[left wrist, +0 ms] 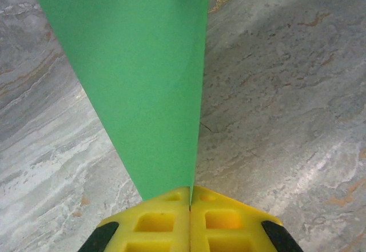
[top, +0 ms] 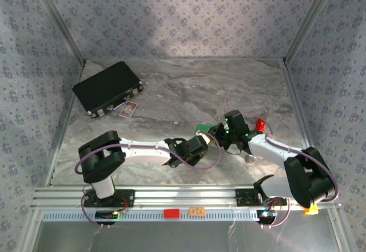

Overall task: Fold a paper plane with a square sheet of paper (pick it up from the middle)
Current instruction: Fold the wing for the fifth time at the center of the table.

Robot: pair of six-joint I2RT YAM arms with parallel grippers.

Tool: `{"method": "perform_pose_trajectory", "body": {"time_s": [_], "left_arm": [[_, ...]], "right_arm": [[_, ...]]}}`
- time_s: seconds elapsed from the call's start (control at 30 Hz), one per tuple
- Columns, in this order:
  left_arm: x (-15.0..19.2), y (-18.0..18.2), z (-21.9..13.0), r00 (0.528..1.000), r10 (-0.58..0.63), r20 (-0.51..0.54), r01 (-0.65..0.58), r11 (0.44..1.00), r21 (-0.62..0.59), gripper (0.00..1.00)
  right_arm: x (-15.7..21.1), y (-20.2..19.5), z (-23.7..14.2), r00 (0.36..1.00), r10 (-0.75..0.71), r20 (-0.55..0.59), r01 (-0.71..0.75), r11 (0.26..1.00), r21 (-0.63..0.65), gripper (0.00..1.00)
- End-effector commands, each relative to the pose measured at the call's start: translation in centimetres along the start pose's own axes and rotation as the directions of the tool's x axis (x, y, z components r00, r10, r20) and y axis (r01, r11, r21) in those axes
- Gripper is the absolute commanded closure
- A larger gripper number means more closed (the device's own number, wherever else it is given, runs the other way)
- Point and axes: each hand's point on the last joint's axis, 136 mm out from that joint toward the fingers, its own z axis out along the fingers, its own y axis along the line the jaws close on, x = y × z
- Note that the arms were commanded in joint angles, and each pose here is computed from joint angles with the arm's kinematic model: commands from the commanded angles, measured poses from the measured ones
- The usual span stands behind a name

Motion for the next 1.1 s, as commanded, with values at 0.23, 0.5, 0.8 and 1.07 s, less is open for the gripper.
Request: {"method": "perform_pose_trajectory", "body": {"time_s": [0.23, 0.5, 0.8, 1.07], "left_arm": [[0.5, -1.0, 0.9, 0.993, -0.111, -0.041, 0.115, 0.987, 0.109, 0.94], [0.7, -0.8, 1.2, 0.988, -0.142, -0.059, 0.148, 0.981, 0.122, 0.93], [1.0, -0.8, 1.7, 0.978, -0.183, -0.095, 0.196, 0.968, 0.157, 0.94], [1.3, -0.6, 2.1, 0.967, -0.223, -0.125, 0.243, 0.954, 0.179, 0.95]], "right_arm": [[-0.5, -3.1, -2.2, 0.998, -0.011, 0.063, 0.005, 0.995, 0.096, 0.67], [-0.4, -4.0, -2.6, 0.997, 0.004, 0.083, -0.013, 0.995, 0.098, 0.66], [-0.4, -4.8, -2.8, 0.994, 0.012, 0.106, -0.022, 0.995, 0.100, 0.66], [-0.3, -5.2, -2.8, 0.994, 0.018, 0.109, -0.029, 0.994, 0.105, 0.66]]}}
